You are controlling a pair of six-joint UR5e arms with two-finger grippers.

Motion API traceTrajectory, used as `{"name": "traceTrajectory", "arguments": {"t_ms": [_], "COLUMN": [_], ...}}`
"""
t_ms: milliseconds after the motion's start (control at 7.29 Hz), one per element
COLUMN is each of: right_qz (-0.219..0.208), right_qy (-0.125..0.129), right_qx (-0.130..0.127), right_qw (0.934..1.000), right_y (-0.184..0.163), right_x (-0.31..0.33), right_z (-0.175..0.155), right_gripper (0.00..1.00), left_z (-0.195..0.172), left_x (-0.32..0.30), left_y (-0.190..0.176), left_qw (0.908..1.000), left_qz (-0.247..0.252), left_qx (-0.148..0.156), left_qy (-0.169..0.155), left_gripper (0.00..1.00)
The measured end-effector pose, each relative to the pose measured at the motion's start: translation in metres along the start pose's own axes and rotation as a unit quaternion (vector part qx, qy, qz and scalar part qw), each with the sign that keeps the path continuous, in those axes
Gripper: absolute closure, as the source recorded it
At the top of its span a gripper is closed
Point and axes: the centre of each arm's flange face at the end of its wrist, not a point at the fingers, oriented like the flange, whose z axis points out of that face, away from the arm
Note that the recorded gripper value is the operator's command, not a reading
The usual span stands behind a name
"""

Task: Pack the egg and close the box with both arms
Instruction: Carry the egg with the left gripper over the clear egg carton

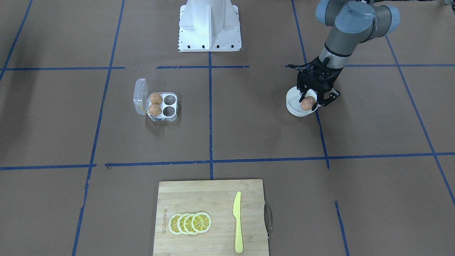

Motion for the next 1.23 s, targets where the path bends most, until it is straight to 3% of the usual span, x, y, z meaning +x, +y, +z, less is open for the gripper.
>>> {"name": "traceTrajectory", "arguments": {"t_ms": [137, 274, 411, 686, 960, 1097, 1234], "right_qz": [0.000, 0.000, 0.000, 0.000, 0.000, 0.000, 0.000], "right_qy": [0.000, 0.000, 0.000, 0.000, -0.005, -0.011, -0.014], "right_qx": [0.000, 0.000, -0.001, -0.001, -0.001, -0.001, -0.001], "right_qw": [1.0000, 1.0000, 1.0000, 1.0000, 1.0000, 0.9999, 0.9999], "right_y": [0.000, 0.000, 0.000, 0.000, 0.000, 0.000, 0.000], "right_x": [0.000, 0.000, -0.001, -0.001, -0.002, -0.003, -0.004], "right_z": [0.000, 0.000, 0.000, 0.001, 0.001, 0.002, 0.002], "right_gripper": [0.00, 0.00, 0.00, 0.00, 0.00, 0.00, 0.00], "left_z": [-0.006, -0.011, -0.008, 0.020, 0.044, 0.054, 0.060], "left_x": [0.019, 0.048, 0.092, 0.189, 0.259, 0.291, 0.309], "left_y": [-0.017, -0.039, -0.065, -0.107, -0.131, -0.149, -0.166], "left_qw": [0.9974, 0.9893, 0.9754, 0.9328, 0.8962, 0.8839, 0.8785], "left_qz": [-0.063, -0.125, -0.187, -0.304, -0.378, -0.401, -0.411], "left_qx": [0.000, -0.005, -0.013, -0.027, -0.004, 0.012, 0.021], "left_qy": [0.034, 0.076, 0.116, 0.192, 0.232, 0.241, 0.243], "left_gripper": [1.00, 1.00, 1.00, 1.00, 1.00, 1.00, 1.00]}}
